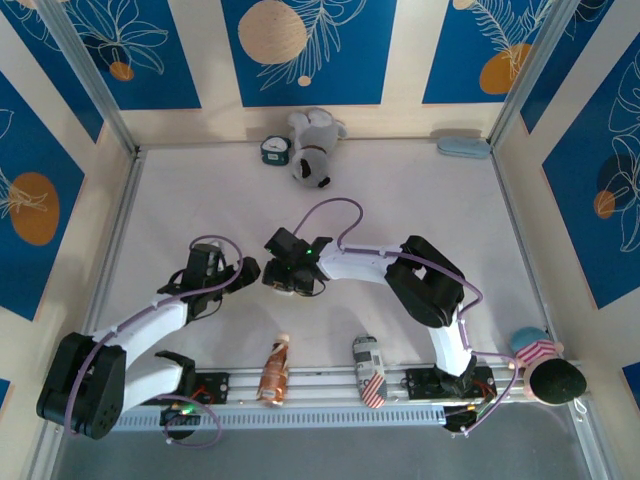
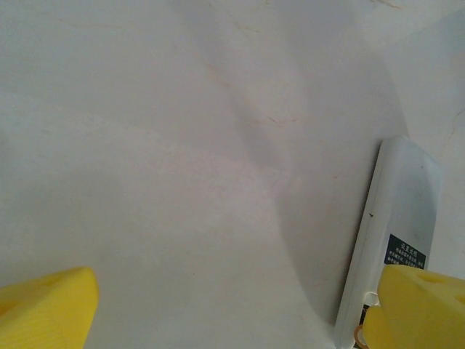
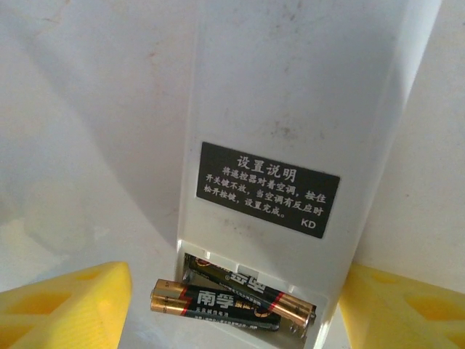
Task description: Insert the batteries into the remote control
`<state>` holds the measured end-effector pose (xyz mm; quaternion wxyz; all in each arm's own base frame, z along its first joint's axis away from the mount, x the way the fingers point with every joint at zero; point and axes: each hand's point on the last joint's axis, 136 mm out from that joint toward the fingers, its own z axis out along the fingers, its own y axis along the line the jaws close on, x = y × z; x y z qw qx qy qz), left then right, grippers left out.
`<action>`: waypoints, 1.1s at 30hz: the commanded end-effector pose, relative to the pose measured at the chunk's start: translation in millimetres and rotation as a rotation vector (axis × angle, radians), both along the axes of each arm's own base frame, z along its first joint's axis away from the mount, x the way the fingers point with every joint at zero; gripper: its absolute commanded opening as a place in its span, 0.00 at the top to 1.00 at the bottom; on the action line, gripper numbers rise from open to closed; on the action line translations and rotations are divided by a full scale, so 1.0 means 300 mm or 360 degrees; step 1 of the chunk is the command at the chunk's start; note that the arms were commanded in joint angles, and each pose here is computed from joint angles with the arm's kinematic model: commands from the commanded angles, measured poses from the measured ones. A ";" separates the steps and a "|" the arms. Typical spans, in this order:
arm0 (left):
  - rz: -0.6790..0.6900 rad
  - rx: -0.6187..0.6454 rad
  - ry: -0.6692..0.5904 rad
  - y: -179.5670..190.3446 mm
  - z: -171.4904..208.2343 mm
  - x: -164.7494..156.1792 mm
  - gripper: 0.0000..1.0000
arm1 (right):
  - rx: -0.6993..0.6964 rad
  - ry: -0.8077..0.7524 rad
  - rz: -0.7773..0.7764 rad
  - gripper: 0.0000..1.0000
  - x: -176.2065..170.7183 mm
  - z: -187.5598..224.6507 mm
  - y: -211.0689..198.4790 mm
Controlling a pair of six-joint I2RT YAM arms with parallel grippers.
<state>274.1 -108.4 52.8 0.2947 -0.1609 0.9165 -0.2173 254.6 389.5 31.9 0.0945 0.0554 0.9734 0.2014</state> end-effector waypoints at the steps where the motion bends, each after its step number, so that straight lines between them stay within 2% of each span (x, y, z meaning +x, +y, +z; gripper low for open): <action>1: -0.0035 -0.0036 -0.0036 -0.008 0.007 0.004 0.04 | 0.0005 -0.0013 0.0063 0.23 -0.014 0.042 0.007; 6: -0.0046 -0.0054 -0.0034 -0.016 0.005 0.005 0.08 | 0.0005 -0.0025 0.0111 0.23 -0.020 0.052 0.018; 13: -0.0041 -0.0052 -0.0033 -0.014 0.005 0.004 0.07 | -0.0029 -0.0004 0.0131 0.29 -0.030 0.032 0.011; 21: -0.0038 -0.0052 -0.0030 -0.013 0.005 0.003 0.07 | -0.0050 0.0000 0.0137 0.29 -0.032 0.020 0.006; 28: -0.0037 -0.0051 -0.0030 -0.013 0.005 0.004 0.07 | -0.0067 0.0000 0.0150 0.38 -0.033 0.012 0.000; 33: -0.0039 -0.0050 -0.0027 -0.014 0.003 0.002 0.06 | -0.0083 0.0006 0.0158 0.38 -0.039 0.003 -0.007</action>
